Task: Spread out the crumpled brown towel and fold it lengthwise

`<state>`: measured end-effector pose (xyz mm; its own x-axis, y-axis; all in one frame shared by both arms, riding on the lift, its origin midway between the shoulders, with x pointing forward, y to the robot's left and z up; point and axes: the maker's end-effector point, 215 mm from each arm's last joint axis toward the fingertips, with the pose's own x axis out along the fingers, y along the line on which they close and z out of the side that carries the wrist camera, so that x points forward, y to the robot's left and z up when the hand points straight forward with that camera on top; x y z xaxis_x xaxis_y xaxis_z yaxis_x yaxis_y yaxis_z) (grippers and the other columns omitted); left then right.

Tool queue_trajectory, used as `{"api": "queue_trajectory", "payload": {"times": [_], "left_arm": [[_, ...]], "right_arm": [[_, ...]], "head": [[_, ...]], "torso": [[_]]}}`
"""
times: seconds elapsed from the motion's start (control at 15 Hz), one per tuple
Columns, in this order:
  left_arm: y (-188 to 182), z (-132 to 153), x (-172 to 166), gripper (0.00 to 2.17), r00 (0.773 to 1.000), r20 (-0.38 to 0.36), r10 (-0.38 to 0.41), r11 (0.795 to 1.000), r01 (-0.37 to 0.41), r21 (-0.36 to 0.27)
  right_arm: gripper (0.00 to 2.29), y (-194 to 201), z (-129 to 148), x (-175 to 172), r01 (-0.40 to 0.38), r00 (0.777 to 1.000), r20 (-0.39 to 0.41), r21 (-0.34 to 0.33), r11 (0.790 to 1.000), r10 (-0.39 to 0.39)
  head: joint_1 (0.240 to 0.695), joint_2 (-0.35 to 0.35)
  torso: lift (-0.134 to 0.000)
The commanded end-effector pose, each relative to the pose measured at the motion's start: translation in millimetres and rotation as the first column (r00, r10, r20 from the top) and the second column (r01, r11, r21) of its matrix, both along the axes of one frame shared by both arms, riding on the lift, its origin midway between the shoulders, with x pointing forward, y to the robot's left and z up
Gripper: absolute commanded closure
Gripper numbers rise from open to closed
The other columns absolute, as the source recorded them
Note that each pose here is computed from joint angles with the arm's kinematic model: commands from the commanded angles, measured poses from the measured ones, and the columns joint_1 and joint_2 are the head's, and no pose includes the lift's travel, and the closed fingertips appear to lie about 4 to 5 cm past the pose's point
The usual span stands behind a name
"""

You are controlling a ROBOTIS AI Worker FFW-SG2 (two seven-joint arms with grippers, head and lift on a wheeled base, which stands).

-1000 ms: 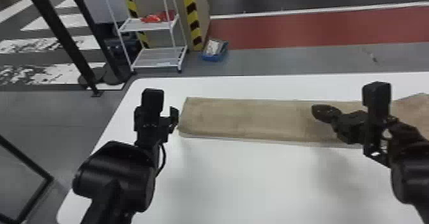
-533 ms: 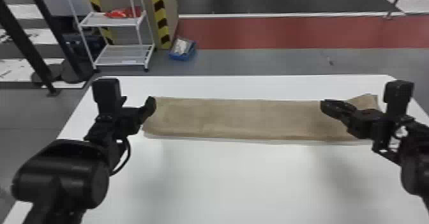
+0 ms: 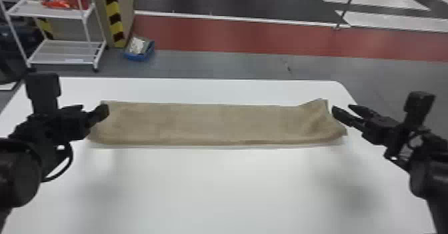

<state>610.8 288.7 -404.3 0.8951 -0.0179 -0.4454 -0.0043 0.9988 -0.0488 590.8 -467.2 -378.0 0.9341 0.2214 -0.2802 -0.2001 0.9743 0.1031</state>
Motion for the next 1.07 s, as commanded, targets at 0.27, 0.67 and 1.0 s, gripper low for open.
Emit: {"api": "queue_trajectory", "payload": {"times": [0.27,0.67,1.0], "left_arm": [[6,-31,-4,0.55,0.992,-0.127,-0.003,0.998,0.011,0.058],[-3,-33,-1,0.55,0.989,-0.146,-0.023,0.999,0.028,0.032],[-10,-35,3,0.64,0.987,-0.154,-0.034,0.998,0.043,0.05]], "right_arm": [[0.33,-9,2,-10,-0.002,1.0,0.022,0.01,1.0,0.002],[0.33,-16,-2,-17,0.009,1.0,0.024,0.012,1.0,-0.009],[0.33,-27,-2,-23,0.025,0.999,0.029,0.014,1.0,-0.025]], "head": [[0.695,-0.164],[0.695,-0.173],[0.695,-0.189]], "torso": [[-0.124],[-0.124],[-0.124]]}}
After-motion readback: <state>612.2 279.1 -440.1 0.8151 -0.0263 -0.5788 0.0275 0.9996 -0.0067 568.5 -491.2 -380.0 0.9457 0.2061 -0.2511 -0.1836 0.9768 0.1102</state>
